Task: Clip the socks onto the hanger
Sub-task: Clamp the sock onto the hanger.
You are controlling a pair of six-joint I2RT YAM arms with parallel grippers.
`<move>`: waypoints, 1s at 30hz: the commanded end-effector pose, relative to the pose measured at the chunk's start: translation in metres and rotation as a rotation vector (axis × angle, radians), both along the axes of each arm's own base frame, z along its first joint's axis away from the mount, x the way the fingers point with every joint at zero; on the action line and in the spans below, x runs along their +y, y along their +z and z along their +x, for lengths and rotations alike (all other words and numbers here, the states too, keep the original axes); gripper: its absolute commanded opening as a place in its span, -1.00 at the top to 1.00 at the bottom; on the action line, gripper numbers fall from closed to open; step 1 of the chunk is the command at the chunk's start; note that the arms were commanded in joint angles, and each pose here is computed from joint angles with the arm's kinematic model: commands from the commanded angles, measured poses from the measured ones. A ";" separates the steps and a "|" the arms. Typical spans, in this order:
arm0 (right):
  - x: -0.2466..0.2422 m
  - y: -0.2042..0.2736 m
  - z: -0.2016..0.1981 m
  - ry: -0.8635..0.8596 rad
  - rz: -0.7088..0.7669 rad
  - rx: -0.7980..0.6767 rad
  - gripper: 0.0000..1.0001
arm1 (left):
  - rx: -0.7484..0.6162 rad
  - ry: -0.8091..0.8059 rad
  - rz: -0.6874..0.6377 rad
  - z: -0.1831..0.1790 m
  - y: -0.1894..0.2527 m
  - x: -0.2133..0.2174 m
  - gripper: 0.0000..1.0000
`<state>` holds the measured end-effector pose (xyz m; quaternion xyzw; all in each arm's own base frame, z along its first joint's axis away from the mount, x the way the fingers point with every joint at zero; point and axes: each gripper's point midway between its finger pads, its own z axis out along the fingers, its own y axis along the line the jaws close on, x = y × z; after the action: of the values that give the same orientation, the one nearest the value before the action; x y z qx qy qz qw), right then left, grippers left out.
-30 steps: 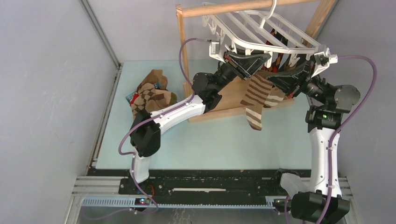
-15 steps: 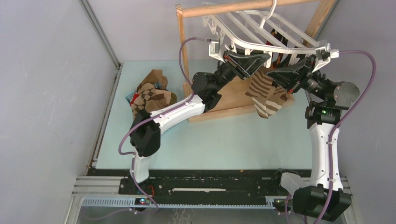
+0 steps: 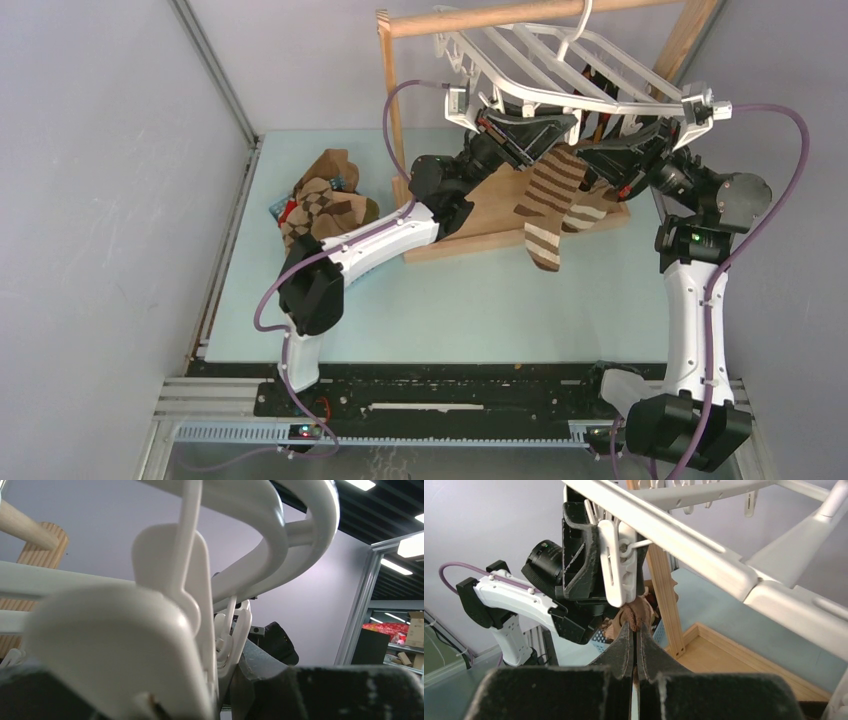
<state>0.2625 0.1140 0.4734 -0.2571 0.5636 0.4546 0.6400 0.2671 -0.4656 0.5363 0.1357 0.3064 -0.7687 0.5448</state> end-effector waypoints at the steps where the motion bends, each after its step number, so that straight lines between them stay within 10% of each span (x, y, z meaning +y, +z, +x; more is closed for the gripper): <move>1: -0.002 0.020 -0.002 -0.017 0.015 -0.041 1.00 | -0.066 -0.044 -0.060 -0.017 0.022 0.011 0.92; 30: -0.004 0.020 0.003 -0.021 0.049 0.044 1.00 | -0.093 -0.087 -0.064 -0.021 0.024 0.009 0.92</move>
<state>0.2721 0.1101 0.4749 -0.2273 0.5761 0.4699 0.6290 0.2663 -0.4709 0.5300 0.1433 0.3023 -0.7802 0.5286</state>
